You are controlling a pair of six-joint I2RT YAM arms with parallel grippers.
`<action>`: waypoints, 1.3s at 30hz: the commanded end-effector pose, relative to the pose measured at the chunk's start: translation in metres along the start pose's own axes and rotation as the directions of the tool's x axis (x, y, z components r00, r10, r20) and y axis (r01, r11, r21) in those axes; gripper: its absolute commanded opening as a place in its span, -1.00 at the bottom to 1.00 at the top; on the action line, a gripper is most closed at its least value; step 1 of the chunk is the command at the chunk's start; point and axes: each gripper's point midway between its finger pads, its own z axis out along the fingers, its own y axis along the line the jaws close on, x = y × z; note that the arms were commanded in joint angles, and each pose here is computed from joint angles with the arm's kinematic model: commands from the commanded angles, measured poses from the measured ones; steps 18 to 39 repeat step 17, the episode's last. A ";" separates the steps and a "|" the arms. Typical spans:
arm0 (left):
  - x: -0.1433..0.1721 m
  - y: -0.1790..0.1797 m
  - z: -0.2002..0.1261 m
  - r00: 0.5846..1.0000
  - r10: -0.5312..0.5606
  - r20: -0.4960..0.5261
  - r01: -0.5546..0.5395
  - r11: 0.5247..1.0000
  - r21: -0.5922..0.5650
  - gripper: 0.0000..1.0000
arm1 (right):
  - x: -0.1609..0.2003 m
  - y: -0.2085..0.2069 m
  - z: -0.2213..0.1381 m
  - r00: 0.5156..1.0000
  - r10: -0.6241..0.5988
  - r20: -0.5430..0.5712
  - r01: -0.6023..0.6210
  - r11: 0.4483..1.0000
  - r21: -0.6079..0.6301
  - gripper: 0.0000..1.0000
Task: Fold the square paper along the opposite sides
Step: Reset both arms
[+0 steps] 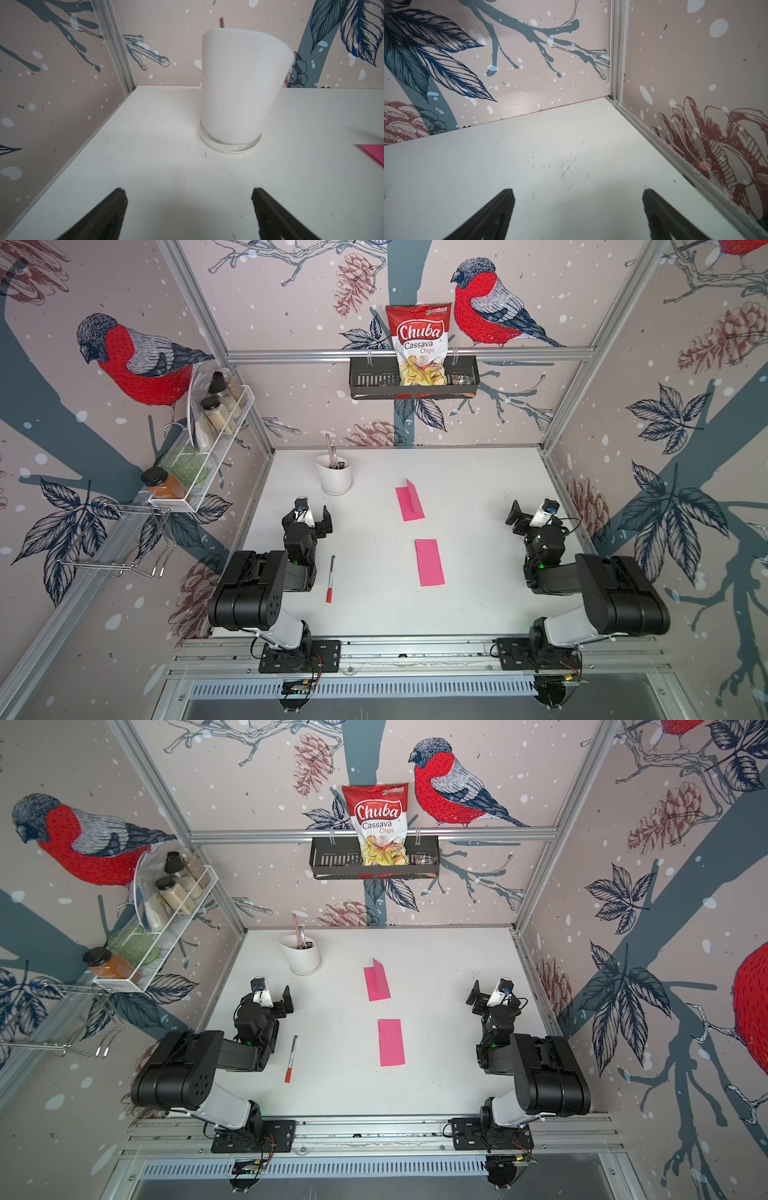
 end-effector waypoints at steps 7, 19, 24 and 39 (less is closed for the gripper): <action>-0.015 -0.006 -0.008 0.997 -0.008 0.078 0.007 1.000 0.021 0.95 | 0.006 0.002 0.001 0.999 -0.016 -0.029 0.016 1.000 0.002 1.00; -0.015 -0.005 -0.007 0.997 -0.023 0.075 0.021 0.999 0.038 0.95 | 0.006 0.002 0.001 0.999 -0.015 -0.029 0.015 1.000 0.001 1.00; -0.015 -0.005 -0.007 0.997 -0.023 0.075 0.021 0.999 0.038 0.95 | 0.006 0.002 0.001 0.999 -0.015 -0.029 0.015 1.000 0.001 1.00; -0.015 -0.005 -0.007 0.997 -0.023 0.075 0.021 0.999 0.038 0.95 | 0.006 0.002 0.001 0.999 -0.015 -0.029 0.015 1.000 0.001 1.00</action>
